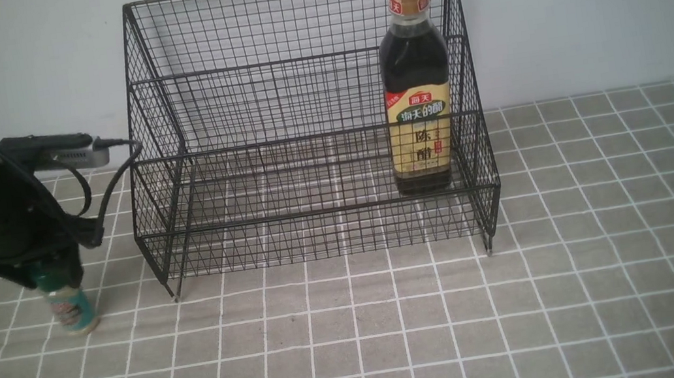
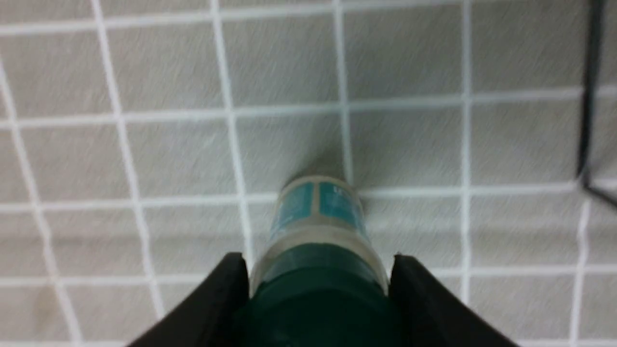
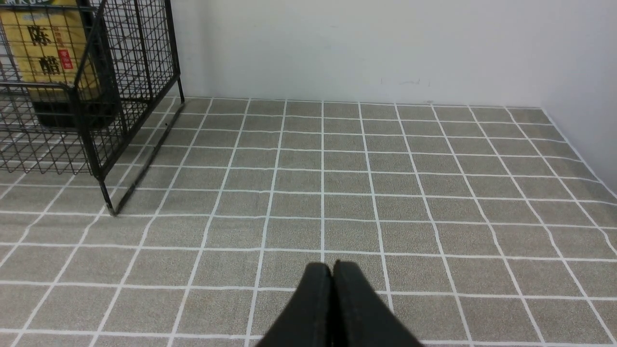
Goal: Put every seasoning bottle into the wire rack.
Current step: Use the left arm to put the condiment bottle back on the shelf
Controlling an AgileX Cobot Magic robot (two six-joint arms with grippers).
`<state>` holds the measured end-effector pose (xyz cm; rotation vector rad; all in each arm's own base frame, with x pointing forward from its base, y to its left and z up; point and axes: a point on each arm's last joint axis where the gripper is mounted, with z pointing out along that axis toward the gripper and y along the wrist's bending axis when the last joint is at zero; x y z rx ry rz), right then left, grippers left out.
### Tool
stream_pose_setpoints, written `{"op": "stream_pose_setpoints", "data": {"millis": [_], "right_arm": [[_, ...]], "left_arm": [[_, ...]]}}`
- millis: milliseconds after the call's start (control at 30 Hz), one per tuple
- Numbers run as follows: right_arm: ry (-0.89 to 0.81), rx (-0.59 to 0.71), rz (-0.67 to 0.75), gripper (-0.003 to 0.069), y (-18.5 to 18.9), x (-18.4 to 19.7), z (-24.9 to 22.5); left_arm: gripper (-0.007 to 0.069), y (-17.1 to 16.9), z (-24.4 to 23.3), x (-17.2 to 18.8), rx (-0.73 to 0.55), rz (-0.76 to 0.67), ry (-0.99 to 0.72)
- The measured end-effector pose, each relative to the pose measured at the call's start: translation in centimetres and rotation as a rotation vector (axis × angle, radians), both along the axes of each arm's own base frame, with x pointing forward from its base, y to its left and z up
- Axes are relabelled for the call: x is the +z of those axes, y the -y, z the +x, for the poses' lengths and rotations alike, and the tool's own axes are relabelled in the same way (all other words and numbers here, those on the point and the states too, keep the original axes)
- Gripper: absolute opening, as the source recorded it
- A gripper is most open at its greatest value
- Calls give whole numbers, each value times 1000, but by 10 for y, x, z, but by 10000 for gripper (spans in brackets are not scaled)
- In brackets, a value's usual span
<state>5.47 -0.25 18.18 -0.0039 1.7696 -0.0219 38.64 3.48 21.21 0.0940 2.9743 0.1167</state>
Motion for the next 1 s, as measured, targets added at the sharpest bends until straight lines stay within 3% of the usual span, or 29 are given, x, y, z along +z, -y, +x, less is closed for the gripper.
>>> {"op": "stream_pose_setpoints", "data": {"millis": [133, 267, 333, 367, 433, 533, 733, 1000], "right_arm": [[0, 0, 0, -14, 0, 0, 0], [0, 0, 0, -15, 0, 0, 0], [0, 0, 0, -15, 0, 0, 0], [0, 0, 0, -15, 0, 0, 0], [0, 0, 0, -15, 0, 0, 0], [0, 0, 0, -15, 0, 0, 0], [0, 0, 0, -15, 0, 0, 0], [0, 0, -1, -15, 0, 0, 0]], "left_arm": [[329, -3, -1, 30, 26, 35, -13], [329, 1, -7, 78, 32, 39, 74], [329, 8, -15, 119, 23, 33, 185], [329, 9, -15, 121, 21, 33, 189], [329, 23, -27, 157, -7, 11, 292], [329, 46, -41, 184, -58, -52, 370], [329, 92, -52, 191, -169, -125, 371], [329, 126, -23, 143, -180, -109, 236]]}}
